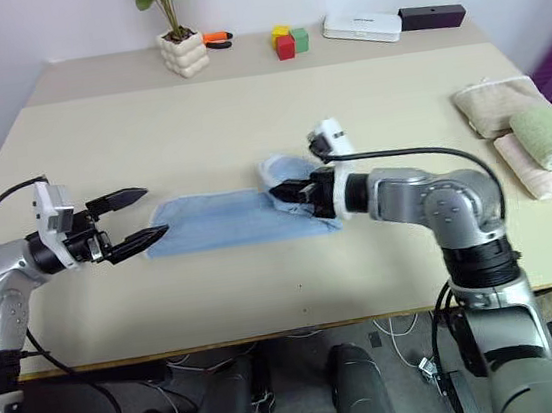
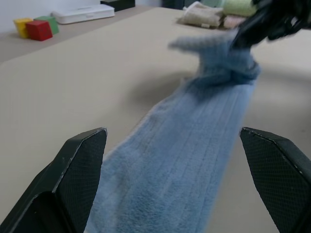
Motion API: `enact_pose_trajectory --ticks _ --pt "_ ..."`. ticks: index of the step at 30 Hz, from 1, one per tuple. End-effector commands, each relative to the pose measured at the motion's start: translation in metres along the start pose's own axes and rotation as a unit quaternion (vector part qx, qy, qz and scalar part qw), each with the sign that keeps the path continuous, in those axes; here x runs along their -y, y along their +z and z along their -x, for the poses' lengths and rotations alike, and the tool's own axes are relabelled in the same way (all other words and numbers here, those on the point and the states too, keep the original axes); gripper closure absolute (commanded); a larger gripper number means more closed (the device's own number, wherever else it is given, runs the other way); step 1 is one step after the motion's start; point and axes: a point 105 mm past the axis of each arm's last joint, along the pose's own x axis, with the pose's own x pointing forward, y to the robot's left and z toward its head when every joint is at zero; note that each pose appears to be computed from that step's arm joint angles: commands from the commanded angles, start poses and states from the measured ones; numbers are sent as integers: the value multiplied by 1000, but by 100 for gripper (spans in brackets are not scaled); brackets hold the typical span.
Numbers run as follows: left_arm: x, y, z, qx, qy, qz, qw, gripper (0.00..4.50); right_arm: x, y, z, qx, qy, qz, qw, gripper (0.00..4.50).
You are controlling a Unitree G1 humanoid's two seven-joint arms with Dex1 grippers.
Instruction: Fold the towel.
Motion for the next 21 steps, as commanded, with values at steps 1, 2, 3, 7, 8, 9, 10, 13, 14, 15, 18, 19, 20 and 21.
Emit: enact_pose_trajectory --ticks 1,2,3,7,8,9,10,13,14,15,18,19,20,21 --pt "-1 15 6 13 12 -21 1000 0 -7 10 -8 16 16 17 1000 446" --pt "-1 15 6 12 13 -21 1000 0 -10 8 -12 15 23 16 999 446" --pt "-1 15 7 11 14 -21 1000 0 -12 5 -15 12 26 18 999 446" --pt "-1 15 10 8 18 -21 1000 0 -8 -4 -23 5 20 18 1000 446" --pt "-1 15 10 8 19 -21 1000 0 -8 -5 -23 5 20 18 1000 446" --pt "-1 15 10 8 20 -20 1000 0 -8 -10 -27 0 18 26 999 446" --pt "-1 15 9 7 20 -20 1000 0 -8 -13 -29 -4 17 32 999 446" --pt "-2 14 7 8 20 -19 1000 0 -7 -22 -37 -10 11 36 999 446" --pt "-3 14 6 7 20 -20 1000 0 -8 -23 -38 -11 13 39 999 446" --pt "-2 14 6 7 20 -20 1000 0 -9 -24 -38 -13 14 43 999 446" --pt "-4 15 6 6 20 -23 1000 0 -7 -26 -39 -14 10 42 999 446" --pt "-4 15 6 6 19 -24 1000 0 -7 -27 -39 -14 9 41 999 446" --pt "-5 15 6 6 20 -24 999 0 -6 -28 -40 -15 8 39 999 419" --pt "-5 15 5 7 19 -25 999 0 -5 -28 -40 -15 4 40 999 386"
